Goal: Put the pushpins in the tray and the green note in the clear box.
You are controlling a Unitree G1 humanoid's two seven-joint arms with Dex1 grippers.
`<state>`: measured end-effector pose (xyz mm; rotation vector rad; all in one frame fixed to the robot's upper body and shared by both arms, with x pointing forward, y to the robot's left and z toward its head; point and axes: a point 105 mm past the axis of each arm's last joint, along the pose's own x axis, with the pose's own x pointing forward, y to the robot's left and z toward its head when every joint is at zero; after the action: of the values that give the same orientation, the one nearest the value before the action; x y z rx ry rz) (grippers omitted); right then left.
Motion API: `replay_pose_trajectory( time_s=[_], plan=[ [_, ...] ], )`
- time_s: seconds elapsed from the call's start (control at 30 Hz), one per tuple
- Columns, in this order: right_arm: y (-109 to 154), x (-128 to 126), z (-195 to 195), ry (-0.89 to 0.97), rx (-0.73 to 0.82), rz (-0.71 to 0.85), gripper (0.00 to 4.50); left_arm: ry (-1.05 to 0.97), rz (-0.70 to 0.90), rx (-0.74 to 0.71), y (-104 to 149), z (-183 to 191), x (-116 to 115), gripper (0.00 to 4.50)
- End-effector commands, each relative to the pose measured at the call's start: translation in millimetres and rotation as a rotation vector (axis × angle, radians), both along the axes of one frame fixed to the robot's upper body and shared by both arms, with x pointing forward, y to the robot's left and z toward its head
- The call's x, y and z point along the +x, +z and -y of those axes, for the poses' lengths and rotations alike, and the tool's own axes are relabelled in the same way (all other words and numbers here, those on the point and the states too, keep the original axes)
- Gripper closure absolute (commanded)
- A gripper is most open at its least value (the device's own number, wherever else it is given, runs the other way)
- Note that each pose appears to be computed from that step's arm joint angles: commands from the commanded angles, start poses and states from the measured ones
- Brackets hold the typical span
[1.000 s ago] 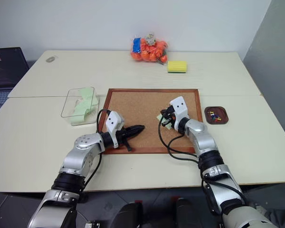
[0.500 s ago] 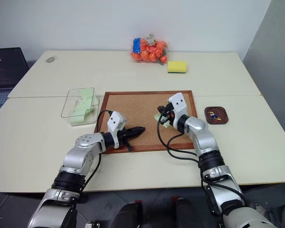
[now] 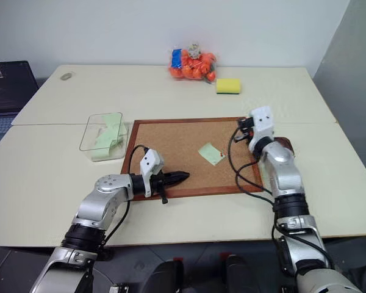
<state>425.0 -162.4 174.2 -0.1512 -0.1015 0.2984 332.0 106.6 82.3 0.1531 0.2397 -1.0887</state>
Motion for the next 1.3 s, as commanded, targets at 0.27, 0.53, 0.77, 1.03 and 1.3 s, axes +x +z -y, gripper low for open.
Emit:
replay_pose_trajectory(
  time_s=[0.27, 0.53, 0.77, 1.03, 1.3],
  plan=[
    [-7.1, 6.4, 72.4, -0.287, -0.005, -0.082, 4.48, -0.054, -0.04, 0.034, -15.7, 3.7, -7.0, 4.5],
    [-33.3, -7.9, 76.6, -0.306, 0.035, -0.204, 4.25, -0.03, -0.024, 0.033, -13.8, -1.5, -3.6, 4.5],
    [-34.4, -11.0, 78.1, -0.317, 0.03, -0.216, 2.8, -0.029, -0.013, 0.034, -13.2, -0.5, -1.9, 4.5],
    [-31.5, -12.2, 79.7, -0.326, 0.014, -0.201, 1.05, -0.021, -0.004, 0.035, -13.4, -0.3, -0.2, 4.5],
    [-32.3, -12.5, 82.2, -0.333, 0.019, -0.208, 0.03, -0.018, 0.003, 0.029, -12.6, 0.8, 1.0, 4.5]
  ],
)
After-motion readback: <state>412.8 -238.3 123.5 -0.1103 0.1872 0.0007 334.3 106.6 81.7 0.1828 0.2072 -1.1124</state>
